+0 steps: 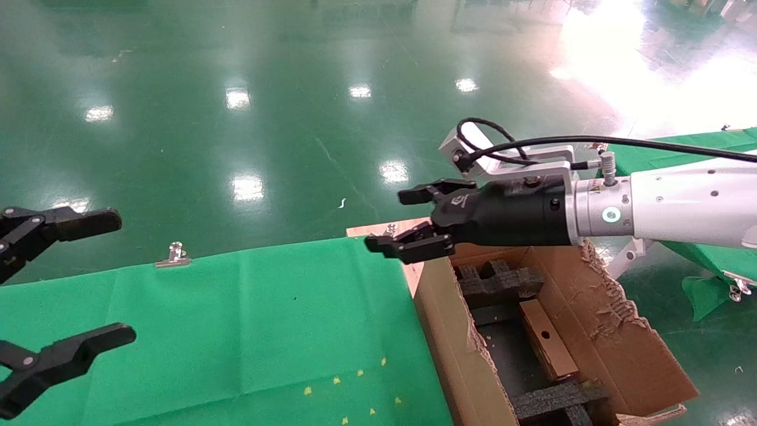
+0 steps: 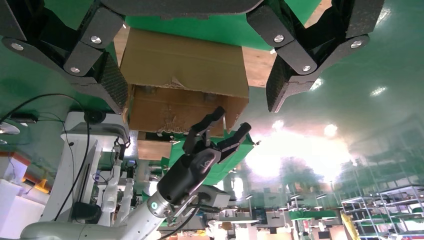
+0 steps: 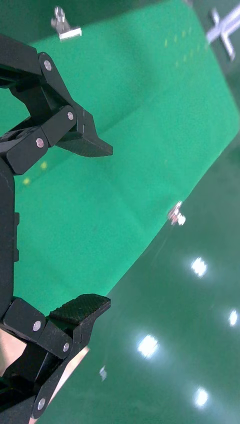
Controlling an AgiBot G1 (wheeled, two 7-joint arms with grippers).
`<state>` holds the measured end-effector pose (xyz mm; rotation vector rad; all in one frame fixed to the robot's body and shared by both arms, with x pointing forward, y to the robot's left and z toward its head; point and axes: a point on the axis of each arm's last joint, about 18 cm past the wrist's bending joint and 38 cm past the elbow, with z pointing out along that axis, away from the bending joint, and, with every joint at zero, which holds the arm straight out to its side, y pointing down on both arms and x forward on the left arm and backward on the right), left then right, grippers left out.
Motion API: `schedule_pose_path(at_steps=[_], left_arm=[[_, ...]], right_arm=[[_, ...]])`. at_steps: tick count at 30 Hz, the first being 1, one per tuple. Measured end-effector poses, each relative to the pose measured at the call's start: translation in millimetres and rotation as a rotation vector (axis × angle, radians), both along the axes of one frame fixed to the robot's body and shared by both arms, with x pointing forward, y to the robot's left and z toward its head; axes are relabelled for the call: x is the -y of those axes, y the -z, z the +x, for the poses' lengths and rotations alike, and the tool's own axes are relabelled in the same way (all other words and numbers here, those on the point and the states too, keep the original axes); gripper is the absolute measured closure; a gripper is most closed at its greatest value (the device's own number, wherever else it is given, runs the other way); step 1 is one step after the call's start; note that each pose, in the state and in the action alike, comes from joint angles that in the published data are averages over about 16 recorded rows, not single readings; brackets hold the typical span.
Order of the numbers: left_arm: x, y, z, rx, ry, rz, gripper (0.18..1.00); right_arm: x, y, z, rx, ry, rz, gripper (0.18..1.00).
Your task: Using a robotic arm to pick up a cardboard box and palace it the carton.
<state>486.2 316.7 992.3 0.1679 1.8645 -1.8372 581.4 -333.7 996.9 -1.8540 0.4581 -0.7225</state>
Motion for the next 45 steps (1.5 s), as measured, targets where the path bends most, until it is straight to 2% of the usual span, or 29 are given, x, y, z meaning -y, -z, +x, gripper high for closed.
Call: schedule_pose_path(at_steps=[21,35,45], left_arm=[[0.0,0.0,0.0,0.0,0.0,0.0,0.183],[0.0,0.0,0.0,0.0,0.0,0.0,0.183],[-0.1,0.0,0.0,0.0,0.0,0.0,0.183]], right_arm=[[-36.0,0.2,-50.0,0.118,-0.345,0.073,0.178],[-35.9,2.4,-89.8,0.254,-0.524,0.117,0.178],[-30.8,4.8,-108.8,0.325,-0.588,0.135,0.178]])
